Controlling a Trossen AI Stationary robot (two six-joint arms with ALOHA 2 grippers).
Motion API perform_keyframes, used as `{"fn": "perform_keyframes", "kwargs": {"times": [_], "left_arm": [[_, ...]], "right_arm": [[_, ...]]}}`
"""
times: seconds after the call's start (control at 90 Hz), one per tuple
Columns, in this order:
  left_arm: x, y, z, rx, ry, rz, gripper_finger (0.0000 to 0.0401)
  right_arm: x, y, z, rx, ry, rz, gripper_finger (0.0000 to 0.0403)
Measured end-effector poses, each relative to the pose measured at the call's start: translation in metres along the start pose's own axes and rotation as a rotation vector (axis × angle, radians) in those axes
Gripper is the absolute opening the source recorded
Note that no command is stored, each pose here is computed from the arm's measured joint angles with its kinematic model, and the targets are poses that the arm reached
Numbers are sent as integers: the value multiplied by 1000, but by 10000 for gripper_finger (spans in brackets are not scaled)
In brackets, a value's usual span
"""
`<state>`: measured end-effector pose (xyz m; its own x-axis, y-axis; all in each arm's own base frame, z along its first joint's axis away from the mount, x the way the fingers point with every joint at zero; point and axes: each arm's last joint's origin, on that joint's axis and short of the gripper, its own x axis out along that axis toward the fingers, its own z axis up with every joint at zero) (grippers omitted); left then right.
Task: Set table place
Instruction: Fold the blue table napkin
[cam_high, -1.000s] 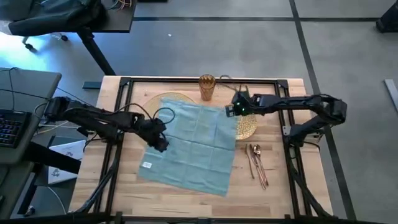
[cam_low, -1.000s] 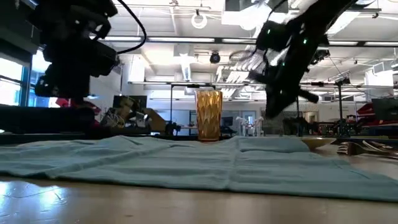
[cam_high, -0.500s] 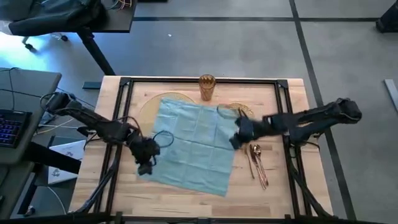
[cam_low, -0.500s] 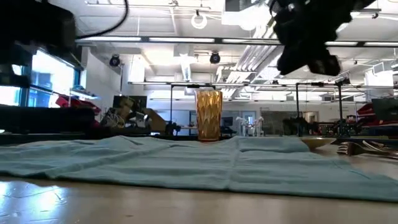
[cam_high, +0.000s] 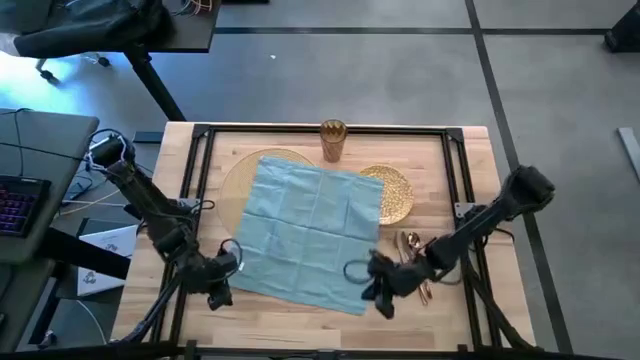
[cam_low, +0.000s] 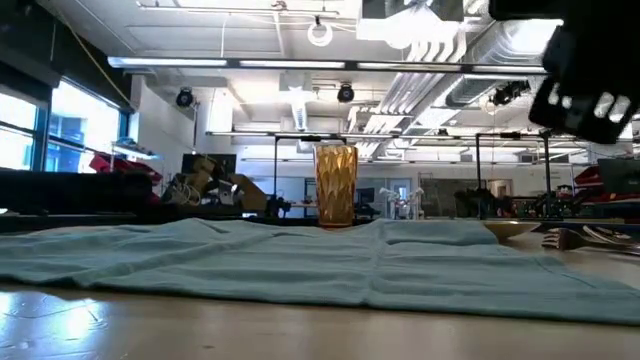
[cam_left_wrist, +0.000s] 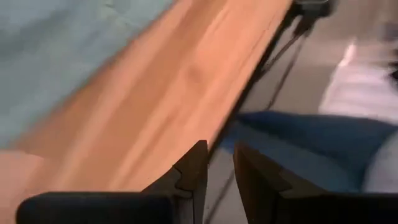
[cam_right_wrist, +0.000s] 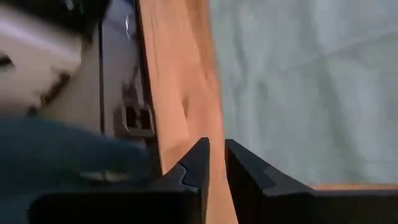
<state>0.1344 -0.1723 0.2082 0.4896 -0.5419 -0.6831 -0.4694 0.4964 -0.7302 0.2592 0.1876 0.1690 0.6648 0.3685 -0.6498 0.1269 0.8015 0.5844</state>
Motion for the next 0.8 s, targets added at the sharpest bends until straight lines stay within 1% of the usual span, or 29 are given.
{"fn": "perform_keyframes", "kwargs": {"times": [0.122, 0.2, 0.256, 0.3, 0.411, 0.5, 0.544, 0.644, 0.722, 0.8], "left_arm": [[-1, -6, -8, -40, 19, -66, 62], [-1, -8, -10, -53, 15, -92, 62], [-1, -7, -12, -49, 7, -89, 62], [-1, -7, -12, -47, 0, -82, 62], [-2, -7, -15, -72, 12, -90, 62], [-2, -8, -19, -84, 41, -103, 62], [-3, -9, -22, -82, 54, -116, 62], [-3, -8, -28, -69, 70, -100, 60], [-2, -6, -30, -44, 72, -63, 55], [-1, -4, -31, 0, 77, -41, 48]], "right_arm": [[18, 1, -11, -51, 93, 6, 93], [25, 6, -8, -106, 90, 3, 120], [29, 11, -4, -175, 68, -10, 136], [33, 13, -4, -251, 68, -42, 144], [49, 15, -8, -416, 126, -108, 150], [64, 14, -16, -475, 205, -169, 143], [71, 10, -21, -495, 245, -222, 138], [81, 12, -23, -446, 301, -300, 117], [85, 14, -26, -394, 330, -339, 83], [84, 20, -27, -358, 334, -349, 29]]}}
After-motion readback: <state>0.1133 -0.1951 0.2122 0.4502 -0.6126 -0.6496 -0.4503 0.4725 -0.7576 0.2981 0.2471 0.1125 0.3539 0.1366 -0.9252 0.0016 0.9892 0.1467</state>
